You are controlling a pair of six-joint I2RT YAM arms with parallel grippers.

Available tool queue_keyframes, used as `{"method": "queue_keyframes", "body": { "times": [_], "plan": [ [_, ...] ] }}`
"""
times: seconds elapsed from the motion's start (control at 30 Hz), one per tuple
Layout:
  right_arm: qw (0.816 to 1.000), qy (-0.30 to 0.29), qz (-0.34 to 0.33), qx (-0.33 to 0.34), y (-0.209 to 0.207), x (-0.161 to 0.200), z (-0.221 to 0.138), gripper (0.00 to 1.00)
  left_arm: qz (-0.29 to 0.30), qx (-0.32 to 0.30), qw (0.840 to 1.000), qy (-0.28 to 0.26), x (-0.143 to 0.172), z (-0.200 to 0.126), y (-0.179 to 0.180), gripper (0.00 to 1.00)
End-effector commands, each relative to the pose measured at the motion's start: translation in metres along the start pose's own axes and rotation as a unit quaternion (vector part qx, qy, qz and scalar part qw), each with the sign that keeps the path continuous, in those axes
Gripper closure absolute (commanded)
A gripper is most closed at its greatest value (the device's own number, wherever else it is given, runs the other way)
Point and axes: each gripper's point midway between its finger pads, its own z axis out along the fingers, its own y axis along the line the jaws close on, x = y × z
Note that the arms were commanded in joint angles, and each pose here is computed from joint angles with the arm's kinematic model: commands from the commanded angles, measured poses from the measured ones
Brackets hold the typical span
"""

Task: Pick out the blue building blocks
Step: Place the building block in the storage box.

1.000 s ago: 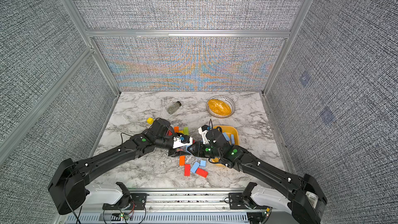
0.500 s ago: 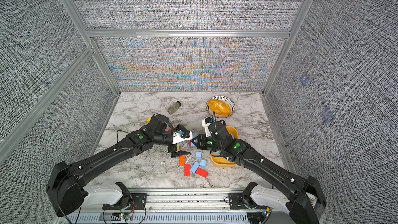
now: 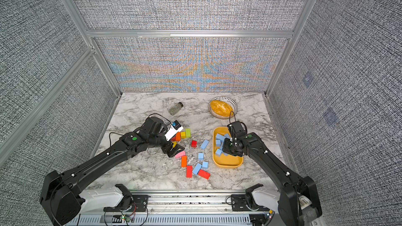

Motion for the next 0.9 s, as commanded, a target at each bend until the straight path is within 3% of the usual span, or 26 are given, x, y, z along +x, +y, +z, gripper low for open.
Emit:
{"method": "queue_keyframes", "body": {
  "times": [0.0,0.23,0.57,0.67,0.77,0.87],
  "plan": [
    [0.999,0.034,-0.02,0.004,0.003,0.014,0.009,0.88,-0.063,-0.03,0.998,-0.009,0.008,-0.002,0.018,0.0],
    [0.995,0.07,-0.066,0.001,0.025,0.033,0.025,0.85,-0.085,-0.035,0.996,-0.02,0.012,-0.007,0.03,0.0],
    [0.991,0.075,-0.108,0.003,0.042,0.034,0.031,0.77,-0.092,-0.03,0.995,-0.023,0.009,-0.007,0.032,0.0],
    [0.99,0.077,-0.114,0.006,0.044,0.032,0.026,0.69,-0.094,-0.035,0.995,-0.021,0.011,-0.006,0.035,0.0],
    [0.99,0.071,-0.118,0.018,0.045,0.027,0.017,0.53,-0.1,-0.036,0.994,-0.02,0.012,-0.006,0.037,0.0],
    [0.991,0.054,-0.121,0.019,0.051,0.019,0.003,0.5,-0.101,-0.036,0.994,-0.019,0.012,-0.007,0.037,0.0]
  ]
}}
